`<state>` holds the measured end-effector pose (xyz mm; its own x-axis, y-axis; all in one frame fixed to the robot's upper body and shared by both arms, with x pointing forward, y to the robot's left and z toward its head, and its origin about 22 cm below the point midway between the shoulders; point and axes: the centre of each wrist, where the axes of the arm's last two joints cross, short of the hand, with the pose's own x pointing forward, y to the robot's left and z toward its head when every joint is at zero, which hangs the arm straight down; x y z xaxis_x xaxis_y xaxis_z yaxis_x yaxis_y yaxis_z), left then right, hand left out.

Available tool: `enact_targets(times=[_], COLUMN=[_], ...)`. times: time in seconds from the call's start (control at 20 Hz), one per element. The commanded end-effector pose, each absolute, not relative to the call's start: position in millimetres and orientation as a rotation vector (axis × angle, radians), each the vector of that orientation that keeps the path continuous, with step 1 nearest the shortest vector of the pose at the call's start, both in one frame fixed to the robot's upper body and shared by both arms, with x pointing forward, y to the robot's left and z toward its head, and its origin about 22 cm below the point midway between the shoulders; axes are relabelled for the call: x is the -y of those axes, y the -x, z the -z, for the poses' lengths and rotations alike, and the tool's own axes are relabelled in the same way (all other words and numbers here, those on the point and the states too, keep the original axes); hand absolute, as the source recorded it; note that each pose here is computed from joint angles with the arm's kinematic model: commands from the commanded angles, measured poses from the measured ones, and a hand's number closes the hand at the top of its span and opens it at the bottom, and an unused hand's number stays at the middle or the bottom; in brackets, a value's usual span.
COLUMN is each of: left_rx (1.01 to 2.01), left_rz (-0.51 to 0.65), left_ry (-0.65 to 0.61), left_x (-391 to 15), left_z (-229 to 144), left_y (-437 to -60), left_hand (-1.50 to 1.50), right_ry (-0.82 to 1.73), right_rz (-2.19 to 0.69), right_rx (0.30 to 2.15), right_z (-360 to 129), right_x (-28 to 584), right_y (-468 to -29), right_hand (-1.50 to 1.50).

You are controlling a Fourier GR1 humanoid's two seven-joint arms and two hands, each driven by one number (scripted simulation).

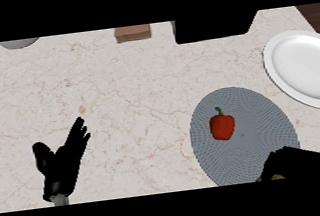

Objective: Pick the squash from the placemat and place it in the plate

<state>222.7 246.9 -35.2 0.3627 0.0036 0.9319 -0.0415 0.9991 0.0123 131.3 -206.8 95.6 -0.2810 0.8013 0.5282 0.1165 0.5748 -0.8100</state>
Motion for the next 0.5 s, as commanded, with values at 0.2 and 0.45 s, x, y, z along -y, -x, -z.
enact_targets(times=[0.2, 0.45], left_rx=[1.175, 1.179], left_rz=[-0.032, -0.005], left_ry=[-0.026, 0.001], left_x=[-248, -235], left_z=[43, 32], left_y=[-234, -229], left_hand=[0.0, 0.0], right_ry=[0.757, 0.758], right_rz=[-0.422, -0.222], right_rx=[1.788, 1.823], right_z=[-101, -70], right_x=[276, 328], right_y=[-123, -152], right_hand=[1.5, 1.5])
